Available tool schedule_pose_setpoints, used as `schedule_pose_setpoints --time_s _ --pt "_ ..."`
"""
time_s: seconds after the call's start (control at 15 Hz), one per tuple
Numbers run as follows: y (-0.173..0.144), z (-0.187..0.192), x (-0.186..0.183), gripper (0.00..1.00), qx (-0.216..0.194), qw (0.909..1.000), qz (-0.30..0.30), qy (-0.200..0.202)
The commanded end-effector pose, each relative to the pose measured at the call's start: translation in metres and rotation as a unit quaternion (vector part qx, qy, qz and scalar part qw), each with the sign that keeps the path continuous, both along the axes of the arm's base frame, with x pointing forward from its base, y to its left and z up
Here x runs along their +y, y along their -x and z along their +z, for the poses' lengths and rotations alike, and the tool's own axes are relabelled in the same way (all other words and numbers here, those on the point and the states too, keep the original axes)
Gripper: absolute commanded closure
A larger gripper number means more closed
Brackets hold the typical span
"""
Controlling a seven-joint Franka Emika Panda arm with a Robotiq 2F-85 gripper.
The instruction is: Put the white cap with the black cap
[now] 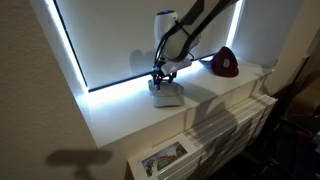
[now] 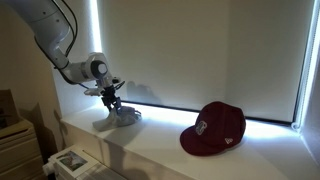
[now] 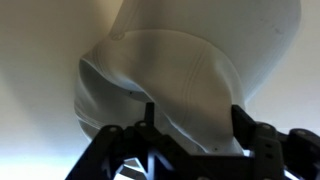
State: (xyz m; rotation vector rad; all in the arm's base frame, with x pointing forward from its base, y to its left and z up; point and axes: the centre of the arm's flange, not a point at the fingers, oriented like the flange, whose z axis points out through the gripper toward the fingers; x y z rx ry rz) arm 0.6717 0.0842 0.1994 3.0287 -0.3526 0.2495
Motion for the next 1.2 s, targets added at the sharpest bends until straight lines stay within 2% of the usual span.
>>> schedule_pose_setpoints --time_s 0.0,0.2,0.27,0.4,0.6,0.73,0.87,1.0,1.13 --pt "0.015 -0.006 -0.016 0.54 0.014 0.9999 -0.005 -0.003" --pt "0.017 -0.01 -0.024 0.73 0.02 0.9997 -0.014 0.006" --pt "0.015 -0.008 -0.027 0.82 0.015 0.9992 -0.034 0.011" --pt "0.011 0.01 -0.046 0.96 -0.022 0.994 -0.105 0.019" --pt "0.015 0.062 -0.095 1.0 -0.073 0.9812 -0.178 0.011" --pt "0.017 0.097 -0.137 0.99 -0.105 0.9678 -0.229 0.013" --pt "0.024 0.125 -0.187 0.99 -0.133 0.9504 -0.281 0.015" --pt "0.038 0.143 -0.245 0.99 -0.156 0.9289 -0.336 0.016" --pt "0.056 0.156 -0.304 0.99 -0.175 0.9036 -0.391 0.019"
